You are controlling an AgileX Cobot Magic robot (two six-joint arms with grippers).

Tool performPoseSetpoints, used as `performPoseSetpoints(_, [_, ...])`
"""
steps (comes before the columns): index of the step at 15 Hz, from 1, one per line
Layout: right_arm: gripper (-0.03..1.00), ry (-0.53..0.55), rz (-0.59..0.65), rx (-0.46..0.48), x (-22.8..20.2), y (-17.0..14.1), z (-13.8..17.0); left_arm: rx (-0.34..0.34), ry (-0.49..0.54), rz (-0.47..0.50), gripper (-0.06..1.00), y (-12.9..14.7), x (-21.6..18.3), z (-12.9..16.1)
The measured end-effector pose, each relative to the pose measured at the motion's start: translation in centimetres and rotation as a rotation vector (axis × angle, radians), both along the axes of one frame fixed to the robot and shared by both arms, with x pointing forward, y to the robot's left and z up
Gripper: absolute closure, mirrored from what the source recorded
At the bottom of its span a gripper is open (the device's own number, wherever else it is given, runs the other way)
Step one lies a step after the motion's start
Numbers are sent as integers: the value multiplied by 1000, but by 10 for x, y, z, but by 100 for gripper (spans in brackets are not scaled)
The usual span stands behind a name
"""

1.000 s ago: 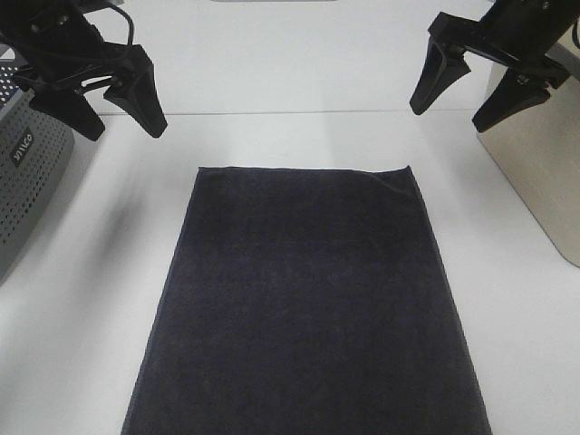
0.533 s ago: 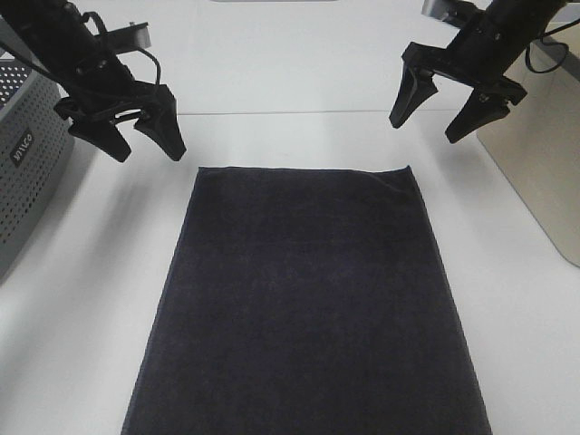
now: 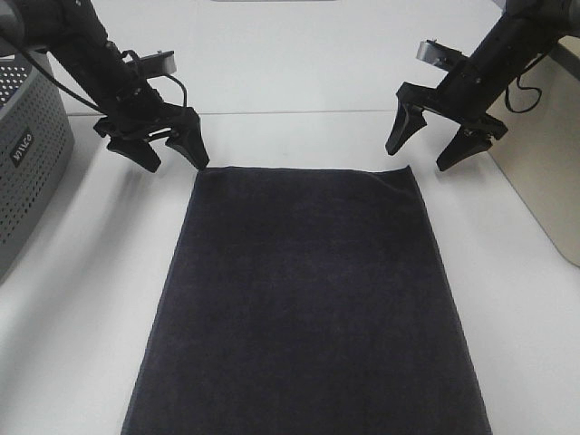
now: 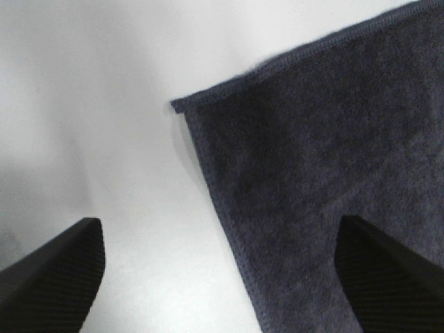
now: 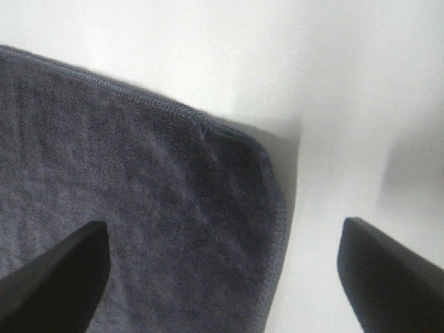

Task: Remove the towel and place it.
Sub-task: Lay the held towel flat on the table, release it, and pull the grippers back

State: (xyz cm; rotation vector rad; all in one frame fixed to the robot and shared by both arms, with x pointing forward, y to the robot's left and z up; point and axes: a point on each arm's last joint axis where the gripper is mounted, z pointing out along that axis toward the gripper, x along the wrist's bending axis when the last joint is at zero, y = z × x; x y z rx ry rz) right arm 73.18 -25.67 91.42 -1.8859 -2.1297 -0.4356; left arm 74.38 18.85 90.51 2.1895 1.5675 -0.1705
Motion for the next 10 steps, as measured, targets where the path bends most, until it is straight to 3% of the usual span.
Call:
performPoseSetpoints(4, [10, 56, -3, 3, 1, -2, -29, -37, -42, 4, 10, -3, 6, -13])
performPoseSetpoints(10, [10, 57, -10, 26, 3, -1, -32, -89, -5, 16, 10, -8, 6, -26])
